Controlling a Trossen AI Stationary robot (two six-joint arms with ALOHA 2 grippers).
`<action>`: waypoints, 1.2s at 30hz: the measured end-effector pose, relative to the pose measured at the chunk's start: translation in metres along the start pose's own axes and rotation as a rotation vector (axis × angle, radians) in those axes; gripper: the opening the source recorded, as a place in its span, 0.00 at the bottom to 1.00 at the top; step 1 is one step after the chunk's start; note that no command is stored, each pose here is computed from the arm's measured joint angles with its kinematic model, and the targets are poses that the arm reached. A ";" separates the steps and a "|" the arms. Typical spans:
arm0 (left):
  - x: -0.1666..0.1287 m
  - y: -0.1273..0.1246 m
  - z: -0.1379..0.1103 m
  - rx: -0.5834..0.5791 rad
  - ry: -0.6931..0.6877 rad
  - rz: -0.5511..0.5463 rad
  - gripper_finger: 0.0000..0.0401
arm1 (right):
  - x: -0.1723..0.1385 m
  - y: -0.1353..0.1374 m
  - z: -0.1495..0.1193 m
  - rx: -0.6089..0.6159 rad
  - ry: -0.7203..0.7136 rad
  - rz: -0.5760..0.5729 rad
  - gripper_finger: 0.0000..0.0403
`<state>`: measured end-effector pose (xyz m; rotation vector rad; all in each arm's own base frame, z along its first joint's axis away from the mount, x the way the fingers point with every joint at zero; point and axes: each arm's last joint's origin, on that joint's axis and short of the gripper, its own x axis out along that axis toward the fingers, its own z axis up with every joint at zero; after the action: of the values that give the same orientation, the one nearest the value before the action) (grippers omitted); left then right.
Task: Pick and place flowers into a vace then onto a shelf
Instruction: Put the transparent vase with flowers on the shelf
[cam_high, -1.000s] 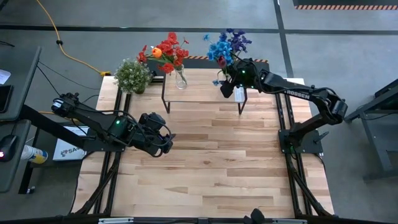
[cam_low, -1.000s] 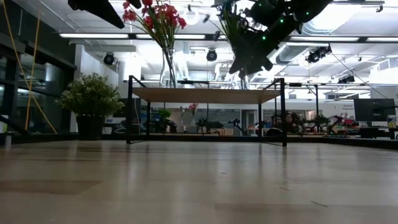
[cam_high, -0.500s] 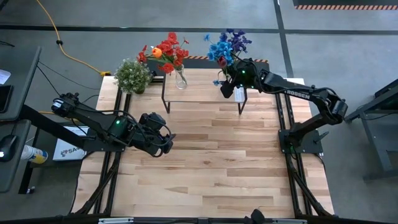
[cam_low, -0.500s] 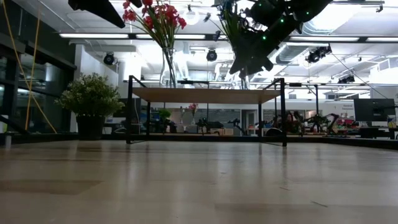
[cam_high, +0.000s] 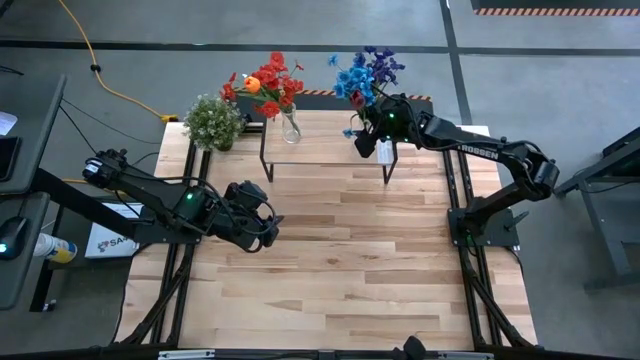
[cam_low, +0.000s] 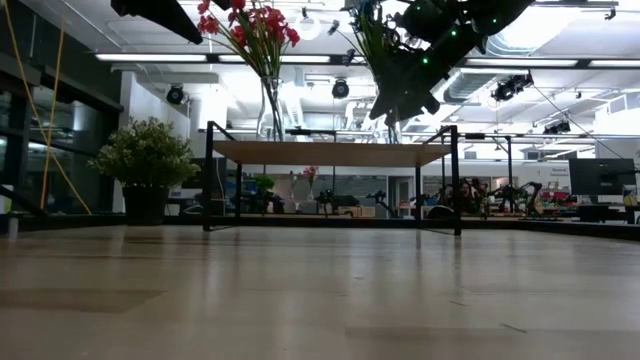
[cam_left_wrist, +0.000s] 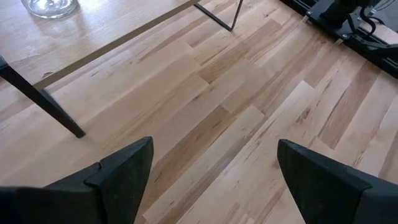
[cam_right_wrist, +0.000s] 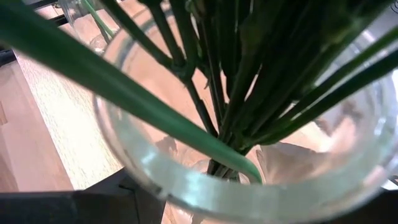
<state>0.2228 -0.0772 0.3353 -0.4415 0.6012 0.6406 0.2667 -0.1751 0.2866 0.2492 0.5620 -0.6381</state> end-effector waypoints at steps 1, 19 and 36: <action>0.000 0.000 0.000 0.000 0.000 -0.001 0.94 | 0.000 0.000 0.000 0.000 0.000 0.000 0.60; 0.000 0.000 0.000 -0.003 -0.001 -0.004 0.94 | -0.023 0.000 0.007 -0.008 -0.054 0.004 0.60; 0.000 -0.001 0.000 -0.006 0.001 -0.009 0.94 | -0.033 0.000 0.006 -0.034 -0.031 0.009 0.78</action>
<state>0.2234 -0.0777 0.3357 -0.4492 0.5979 0.6342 0.2474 -0.1613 0.3101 0.2094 0.5409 -0.6224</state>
